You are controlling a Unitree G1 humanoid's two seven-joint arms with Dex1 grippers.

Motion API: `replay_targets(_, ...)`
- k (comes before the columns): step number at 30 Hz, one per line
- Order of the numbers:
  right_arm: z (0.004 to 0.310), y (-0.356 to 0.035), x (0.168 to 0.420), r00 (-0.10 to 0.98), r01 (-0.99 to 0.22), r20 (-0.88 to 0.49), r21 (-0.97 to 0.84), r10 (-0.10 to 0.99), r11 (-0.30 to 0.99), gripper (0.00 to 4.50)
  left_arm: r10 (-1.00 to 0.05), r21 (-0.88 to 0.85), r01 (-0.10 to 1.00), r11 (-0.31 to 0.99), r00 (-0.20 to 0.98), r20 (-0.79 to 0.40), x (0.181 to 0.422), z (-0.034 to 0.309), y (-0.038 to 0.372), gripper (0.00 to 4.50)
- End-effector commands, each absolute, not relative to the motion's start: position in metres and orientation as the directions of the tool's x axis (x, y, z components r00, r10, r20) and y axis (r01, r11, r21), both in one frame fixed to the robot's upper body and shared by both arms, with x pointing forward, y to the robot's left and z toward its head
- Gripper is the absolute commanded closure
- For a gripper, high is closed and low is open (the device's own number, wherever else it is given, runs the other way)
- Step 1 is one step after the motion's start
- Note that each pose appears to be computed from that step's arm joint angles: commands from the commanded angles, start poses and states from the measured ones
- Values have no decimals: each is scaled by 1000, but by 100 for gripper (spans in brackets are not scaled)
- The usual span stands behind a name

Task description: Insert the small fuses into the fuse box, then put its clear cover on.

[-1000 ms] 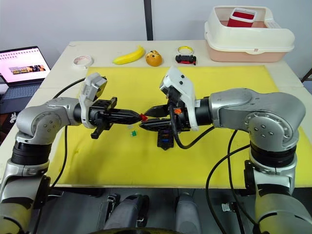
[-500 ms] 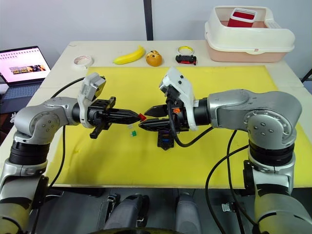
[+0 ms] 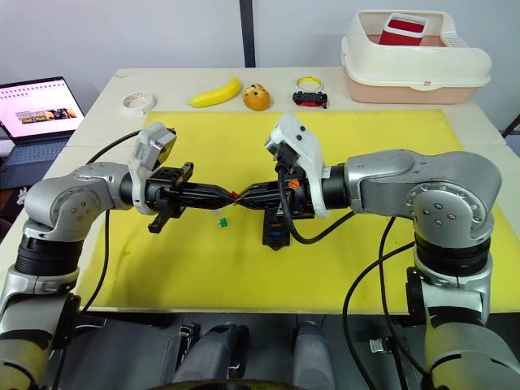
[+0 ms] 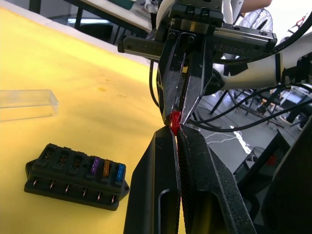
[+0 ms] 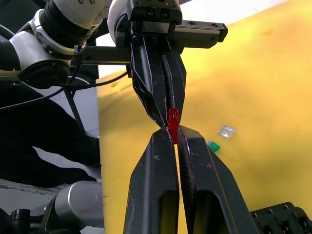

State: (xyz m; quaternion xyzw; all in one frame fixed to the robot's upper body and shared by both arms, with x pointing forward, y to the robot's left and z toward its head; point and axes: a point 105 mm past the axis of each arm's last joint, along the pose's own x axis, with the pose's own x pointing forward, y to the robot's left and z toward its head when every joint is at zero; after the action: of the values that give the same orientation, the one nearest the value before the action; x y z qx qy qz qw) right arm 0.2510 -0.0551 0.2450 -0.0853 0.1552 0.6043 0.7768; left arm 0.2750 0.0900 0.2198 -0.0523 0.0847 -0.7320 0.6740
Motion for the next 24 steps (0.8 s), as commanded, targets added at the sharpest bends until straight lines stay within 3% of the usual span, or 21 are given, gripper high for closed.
replay_targets(1, 255, -52, 247, 215, -973, -323, 6, 922, 229, 446, -995, -165, 985, -58, -71, -71, 276, 221, 93, 450)
replay_targets(5, 256, -54, 249, 232, -971, -338, -18, 912, 240, 446, -990, -176, 984, -1, -26, -141, 283, 215, 95, 450)
replay_targets(6, 255, -56, 251, 242, -969, -352, -35, 904, 246, 449, -984, -157, 987, 26, -3, -178, 287, 211, 96, 419)
replay_targets(8, 252, -61, 255, 276, -961, -399, -90, 874, 263, 450, -974, -116, 992, 44, 17, -227, 290, 206, 97, 344)
replay_targets(12, 223, -80, 276, 378, -921, -566, -312, 732, 234, 450, -918, 93, 994, 52, 84, -387, 303, 181, 97, 145)
replay_targets(15, 217, -84, 289, 398, -903, -590, -388, 702, 186, 450, -896, 175, 984, 31, 105, -432, 312, 166, 92, 4)
replay_targets(24, 202, -92, 309, 393, -897, -665, -428, 636, 106, 450, -904, 240, 971, 18, 119, -412, 329, 147, 66, 4)
